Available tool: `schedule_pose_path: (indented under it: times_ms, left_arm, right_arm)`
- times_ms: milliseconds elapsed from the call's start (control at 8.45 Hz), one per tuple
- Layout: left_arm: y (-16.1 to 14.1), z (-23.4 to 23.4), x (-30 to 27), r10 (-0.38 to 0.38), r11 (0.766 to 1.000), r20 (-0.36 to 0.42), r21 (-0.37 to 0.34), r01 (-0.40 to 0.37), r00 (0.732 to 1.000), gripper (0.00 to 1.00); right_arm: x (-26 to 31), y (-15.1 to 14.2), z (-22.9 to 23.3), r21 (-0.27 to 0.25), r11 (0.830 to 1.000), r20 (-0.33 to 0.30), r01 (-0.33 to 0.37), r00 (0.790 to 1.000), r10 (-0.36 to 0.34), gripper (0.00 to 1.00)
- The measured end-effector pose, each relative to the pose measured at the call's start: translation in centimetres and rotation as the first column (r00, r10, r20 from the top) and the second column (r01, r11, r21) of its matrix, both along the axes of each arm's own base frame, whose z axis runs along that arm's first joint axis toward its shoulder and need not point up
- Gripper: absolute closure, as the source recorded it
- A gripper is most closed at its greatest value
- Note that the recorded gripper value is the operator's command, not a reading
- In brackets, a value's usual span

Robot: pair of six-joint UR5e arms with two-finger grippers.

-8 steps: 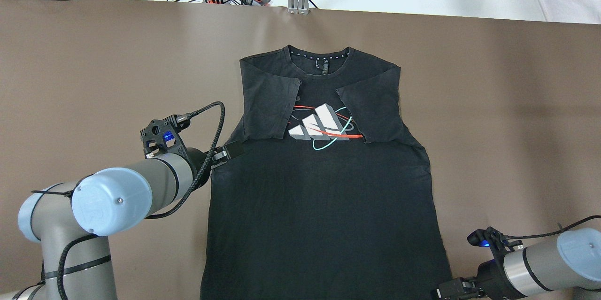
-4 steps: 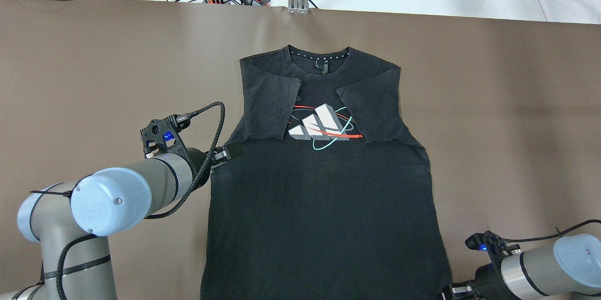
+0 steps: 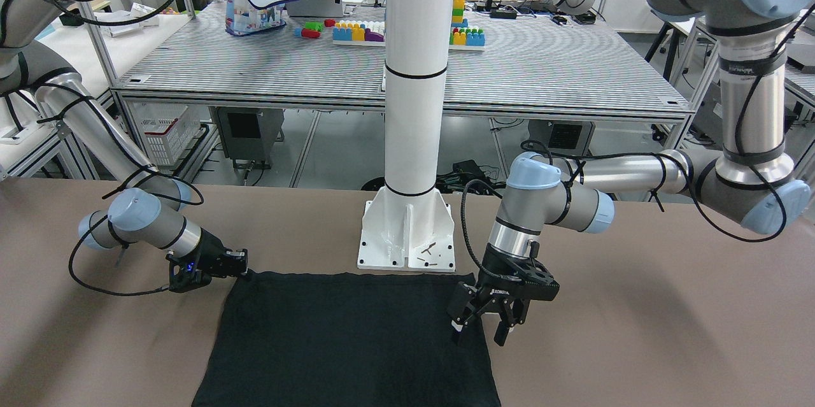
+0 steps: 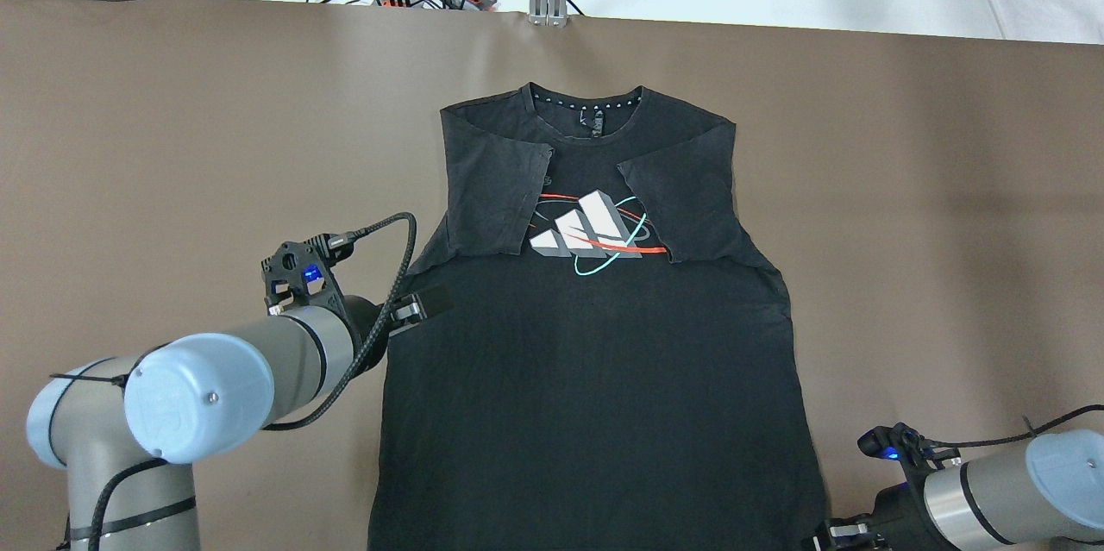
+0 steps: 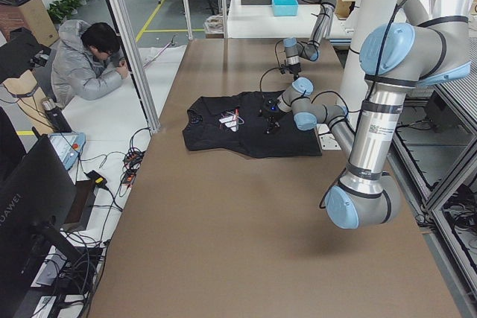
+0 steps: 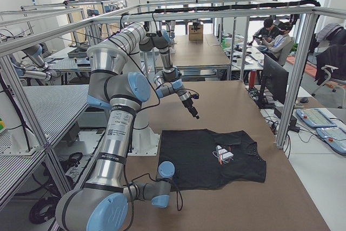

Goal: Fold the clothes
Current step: 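Hold the hem corners nearest the robot with both grippers at the near edge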

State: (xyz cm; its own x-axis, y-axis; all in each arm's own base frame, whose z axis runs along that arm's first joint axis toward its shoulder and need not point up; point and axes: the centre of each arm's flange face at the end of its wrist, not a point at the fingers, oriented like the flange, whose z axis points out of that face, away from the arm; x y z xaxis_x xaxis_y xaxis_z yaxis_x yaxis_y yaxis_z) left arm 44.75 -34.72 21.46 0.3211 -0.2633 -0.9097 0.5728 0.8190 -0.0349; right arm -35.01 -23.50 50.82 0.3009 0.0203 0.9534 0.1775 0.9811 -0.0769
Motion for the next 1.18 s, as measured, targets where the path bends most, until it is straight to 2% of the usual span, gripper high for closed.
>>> schedule_pose_path:
  times_ms: [355,591,946,1183]
  left_arm:
    - [6.9,-0.5,2.1,0.181,0.983,-0.032,-0.011,-0.181,0.983,0.0]
    - [10.5,1.9,3.0,0.259,0.966,-0.04,-0.011,-0.26,0.965,0.0]
    - [13.9,9.7,1.3,0.315,0.949,-0.102,0.029,-0.313,0.944,0.0]
    - [16.0,12.8,1.8,0.31,0.951,-0.109,0.046,-0.307,0.945,0.0]
  right_arm:
    - [0.9,0.1,-0.2,0.016,1.0,0.048,-0.004,0.999,0.003,1.0]
    - [1.3,-0.4,-0.4,0.027,0.999,0.07,-0.022,0.997,0.02,1.0]
    - [1.7,-1.0,-0.8,0.036,0.998,0.085,-0.045,0.995,0.042,1.0]
    - [1.9,-1.2,-0.9,0.038,0.998,0.089,-0.051,0.995,0.048,1.0]
